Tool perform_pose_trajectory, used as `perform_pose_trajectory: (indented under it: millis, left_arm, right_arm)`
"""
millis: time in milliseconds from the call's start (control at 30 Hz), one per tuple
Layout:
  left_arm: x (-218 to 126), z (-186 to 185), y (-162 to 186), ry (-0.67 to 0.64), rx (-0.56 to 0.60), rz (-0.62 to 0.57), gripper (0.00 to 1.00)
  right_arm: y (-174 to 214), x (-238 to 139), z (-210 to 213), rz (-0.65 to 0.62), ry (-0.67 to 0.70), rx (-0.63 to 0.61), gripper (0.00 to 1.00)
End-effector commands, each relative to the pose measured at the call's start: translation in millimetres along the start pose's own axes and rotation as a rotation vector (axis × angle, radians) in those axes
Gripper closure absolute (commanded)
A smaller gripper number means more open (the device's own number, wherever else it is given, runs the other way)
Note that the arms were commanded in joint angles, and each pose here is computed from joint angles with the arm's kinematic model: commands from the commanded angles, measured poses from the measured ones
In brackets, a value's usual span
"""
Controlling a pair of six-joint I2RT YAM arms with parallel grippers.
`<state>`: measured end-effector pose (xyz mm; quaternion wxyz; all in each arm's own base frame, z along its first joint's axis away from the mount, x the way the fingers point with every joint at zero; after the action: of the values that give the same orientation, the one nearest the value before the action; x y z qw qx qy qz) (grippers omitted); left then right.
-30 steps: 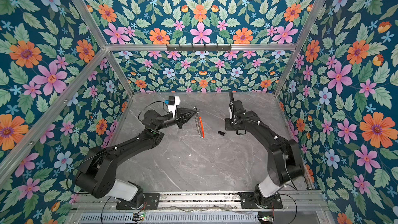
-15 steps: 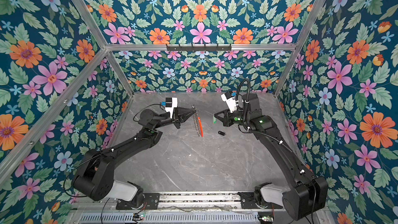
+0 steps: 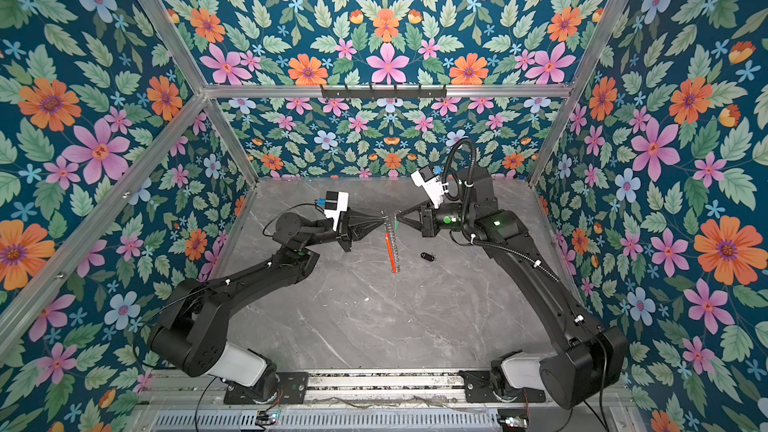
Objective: Put the keys on the keyring
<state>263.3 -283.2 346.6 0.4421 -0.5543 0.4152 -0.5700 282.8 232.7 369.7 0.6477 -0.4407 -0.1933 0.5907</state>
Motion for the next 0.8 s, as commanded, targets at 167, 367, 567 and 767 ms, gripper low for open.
perform_pose_trajectory:
  millis: [167,367,567,767]
  left_arm:
    - [-1,-11,-10,0.047,0.141,-0.036,1.0]
    - [1,-4,-3,0.043,0.164,0.011,1.0]
    - [1,1,9,0.049,0.211,0.093,1.0]
    - [3,2,15,0.085,0.213,0.133,1.0]
  right_arm:
    - [8,5,13,0.087,-0.079,0.027,1.0]
    - [15,3,11,0.131,-0.056,0.037,1.0]
    - [24,8,7,0.202,-0.035,0.056,1.0]
    - [25,16,1,0.243,-0.051,0.08,1.0]
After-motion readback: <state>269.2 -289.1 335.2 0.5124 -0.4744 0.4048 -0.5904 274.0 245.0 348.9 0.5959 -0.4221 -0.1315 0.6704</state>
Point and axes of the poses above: each gripper's point midway between its finger pads, its own x axis out along the fingers, its own z axis along the line the jaws close on, y = z × x, the point moved 3 cm from there along -x, back along the fingers, and after that the axes turned 1 degree about x, right-handed, at the moved point
